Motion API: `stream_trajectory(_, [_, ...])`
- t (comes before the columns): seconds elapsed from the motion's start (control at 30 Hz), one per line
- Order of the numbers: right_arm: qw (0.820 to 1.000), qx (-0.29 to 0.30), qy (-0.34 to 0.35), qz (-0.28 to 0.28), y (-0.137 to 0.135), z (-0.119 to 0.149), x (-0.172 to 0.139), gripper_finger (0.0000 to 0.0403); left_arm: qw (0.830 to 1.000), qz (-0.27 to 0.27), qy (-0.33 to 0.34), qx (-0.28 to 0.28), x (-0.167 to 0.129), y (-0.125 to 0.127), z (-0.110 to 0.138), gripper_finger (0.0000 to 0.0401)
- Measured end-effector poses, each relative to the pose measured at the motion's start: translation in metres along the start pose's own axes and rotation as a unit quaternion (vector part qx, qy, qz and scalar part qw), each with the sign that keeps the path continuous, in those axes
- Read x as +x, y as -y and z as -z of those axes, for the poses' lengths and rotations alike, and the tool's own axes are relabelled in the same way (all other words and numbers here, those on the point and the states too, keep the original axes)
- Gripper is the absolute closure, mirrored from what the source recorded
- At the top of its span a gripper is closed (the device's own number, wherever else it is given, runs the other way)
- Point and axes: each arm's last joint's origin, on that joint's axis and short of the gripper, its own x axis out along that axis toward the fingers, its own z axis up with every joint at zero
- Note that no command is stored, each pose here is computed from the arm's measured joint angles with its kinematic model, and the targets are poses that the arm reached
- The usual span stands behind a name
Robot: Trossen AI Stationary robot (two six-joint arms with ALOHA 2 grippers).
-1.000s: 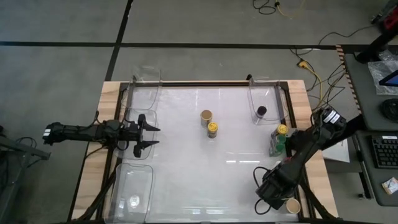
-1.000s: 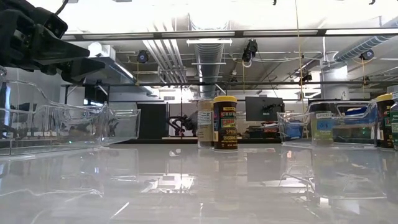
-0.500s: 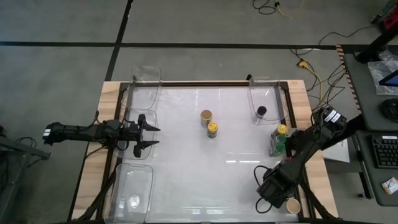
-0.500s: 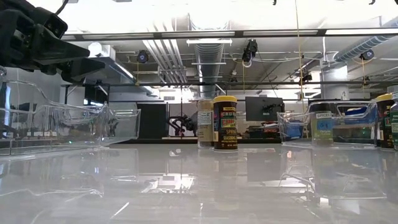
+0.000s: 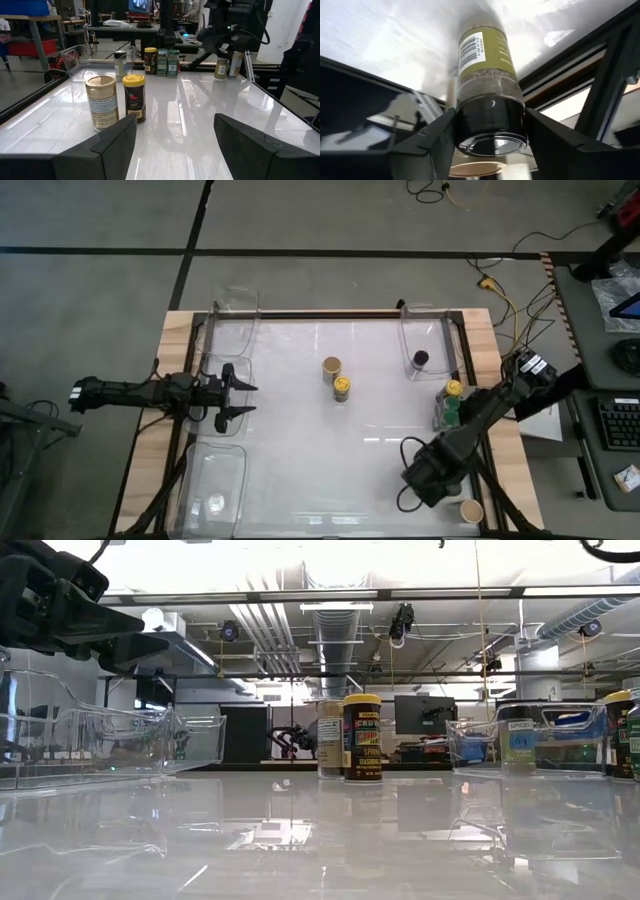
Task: Sort spices by type
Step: Put the black spice bottle into the top right transparent bin
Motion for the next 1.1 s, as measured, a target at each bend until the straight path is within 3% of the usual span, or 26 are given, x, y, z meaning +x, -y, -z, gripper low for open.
stream_trajectory(0.17, [0.999,0.044,-0.001,-0.030,-0.004,-0.011,-0.016,0.0195,1.000,0.000,0.000,0.000,0.000,0.000,0.000,0.0150])
stream_trajectory(0.3, [0.989,0.137,-0.006,-0.062,-0.008,-0.022,-0.025,0.0203,1.000,0.000,0.000,0.000,0.000,0.000,0.000,0.0150])
stream_trajectory(0.4, [0.982,0.172,-0.008,-0.081,-0.010,-0.027,-0.029,0.0196,1.000,0.000,0.000,0.000,0.000,0.000,0.000,0.0150])
stream_trajectory(0.7, [0.978,0.154,0.003,-0.141,-0.020,-0.037,-0.034,0.0198,1.000,0.000,0.000,0.000,0.000,0.000,0.000,0.0150])
stream_trajectory(0.83, [0.977,0.163,0.002,-0.138,-0.018,-0.039,-0.030,0.0200,1.000,0.000,0.000,0.000,0.000,0.000,0.000,0.0150])
stream_trajectory(1.1, [0.981,0.148,0.006,-0.127,-0.015,-0.043,-0.024,0.0151,1.000,0.000,0.000,0.000,0.000,0.000,0.000,0.0150])
